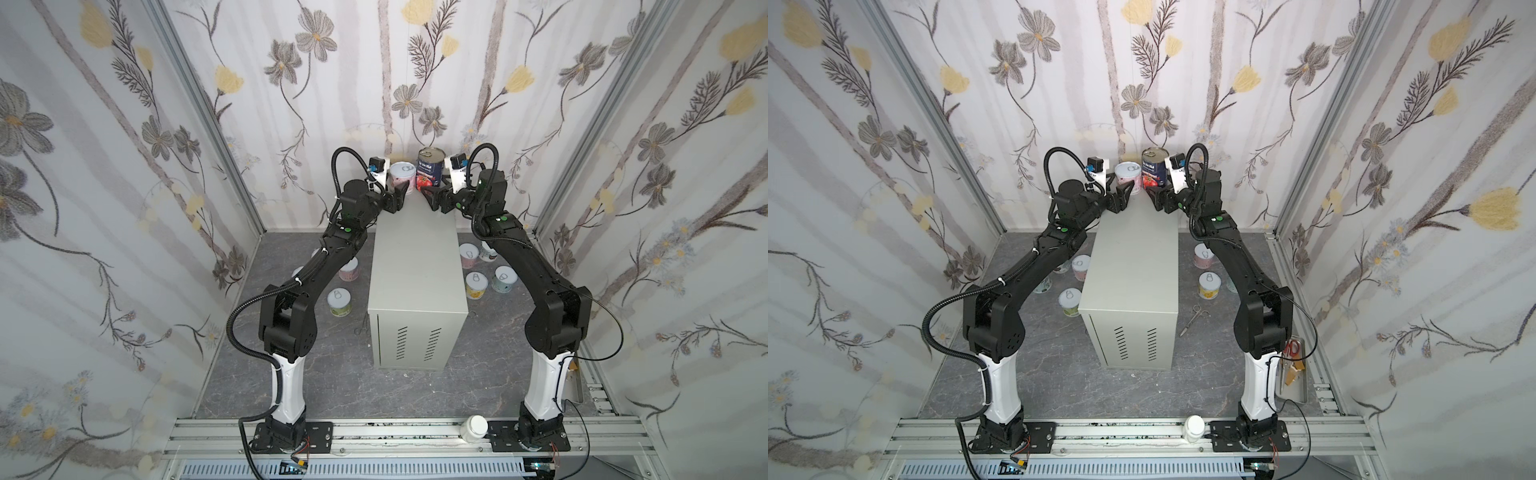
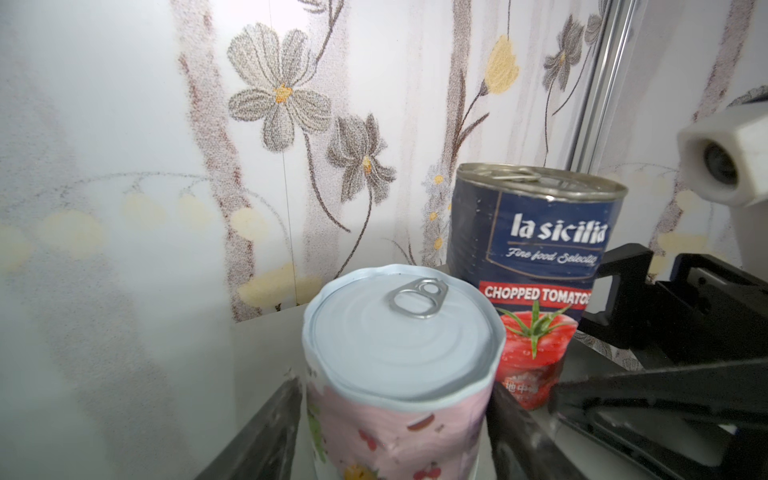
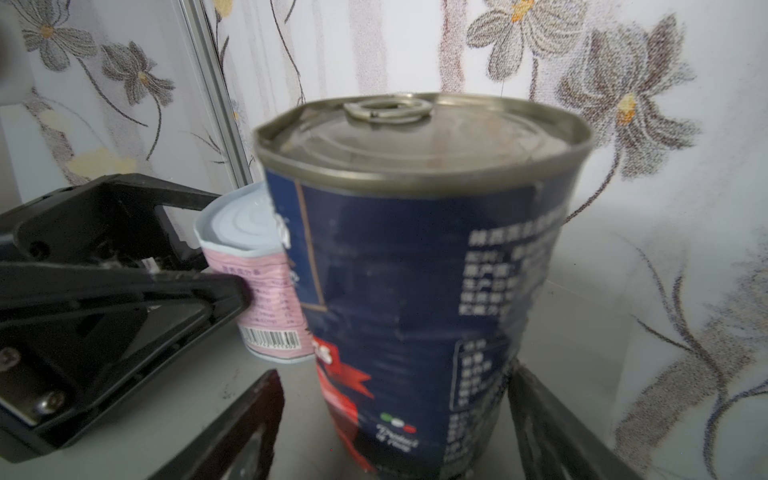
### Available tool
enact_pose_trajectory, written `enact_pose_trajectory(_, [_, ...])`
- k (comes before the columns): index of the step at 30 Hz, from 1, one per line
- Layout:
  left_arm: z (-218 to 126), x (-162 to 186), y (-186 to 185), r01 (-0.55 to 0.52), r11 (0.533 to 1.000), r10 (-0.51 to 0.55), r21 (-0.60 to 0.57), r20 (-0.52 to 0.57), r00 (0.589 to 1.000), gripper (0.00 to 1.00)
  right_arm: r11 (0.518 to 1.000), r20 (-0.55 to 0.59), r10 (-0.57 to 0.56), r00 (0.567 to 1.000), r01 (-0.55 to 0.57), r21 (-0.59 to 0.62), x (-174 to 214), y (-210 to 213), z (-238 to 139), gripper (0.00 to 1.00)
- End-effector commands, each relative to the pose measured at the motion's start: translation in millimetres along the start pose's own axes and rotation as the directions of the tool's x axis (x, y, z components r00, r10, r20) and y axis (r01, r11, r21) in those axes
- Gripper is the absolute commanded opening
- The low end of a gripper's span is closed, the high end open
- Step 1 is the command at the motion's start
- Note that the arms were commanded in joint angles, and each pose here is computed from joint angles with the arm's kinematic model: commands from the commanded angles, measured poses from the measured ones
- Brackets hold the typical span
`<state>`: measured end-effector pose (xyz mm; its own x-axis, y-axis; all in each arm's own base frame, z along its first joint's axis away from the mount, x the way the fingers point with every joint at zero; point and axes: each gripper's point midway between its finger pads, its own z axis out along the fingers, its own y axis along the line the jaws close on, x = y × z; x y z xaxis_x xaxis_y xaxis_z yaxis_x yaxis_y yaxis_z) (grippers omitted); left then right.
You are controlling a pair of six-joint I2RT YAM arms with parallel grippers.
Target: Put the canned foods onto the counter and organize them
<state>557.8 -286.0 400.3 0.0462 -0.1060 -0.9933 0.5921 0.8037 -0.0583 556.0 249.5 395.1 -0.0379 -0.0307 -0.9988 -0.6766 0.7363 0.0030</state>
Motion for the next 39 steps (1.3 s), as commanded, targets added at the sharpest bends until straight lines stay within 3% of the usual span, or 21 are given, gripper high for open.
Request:
enact_pose_trajectory(1, [1.6, 44.9, -1.3, 0.046, 0.999, -0.044, 0.011, -0.146, 0.988, 0.70, 1.000, 0.003, -0.019, 1.000, 0.019, -0.012, -1.1, 1.6, 0.8, 0.85])
enact_pose_trajectory(39, [3.8, 41.9, -5.9, 0.048, 0.998, -0.043, 0.032, -0.139, 0.989, 0.69, 0.999, 0.019, -0.031, 0.999, 0.031, -0.017, -6.2, 0.1, -2.2, 0.85])
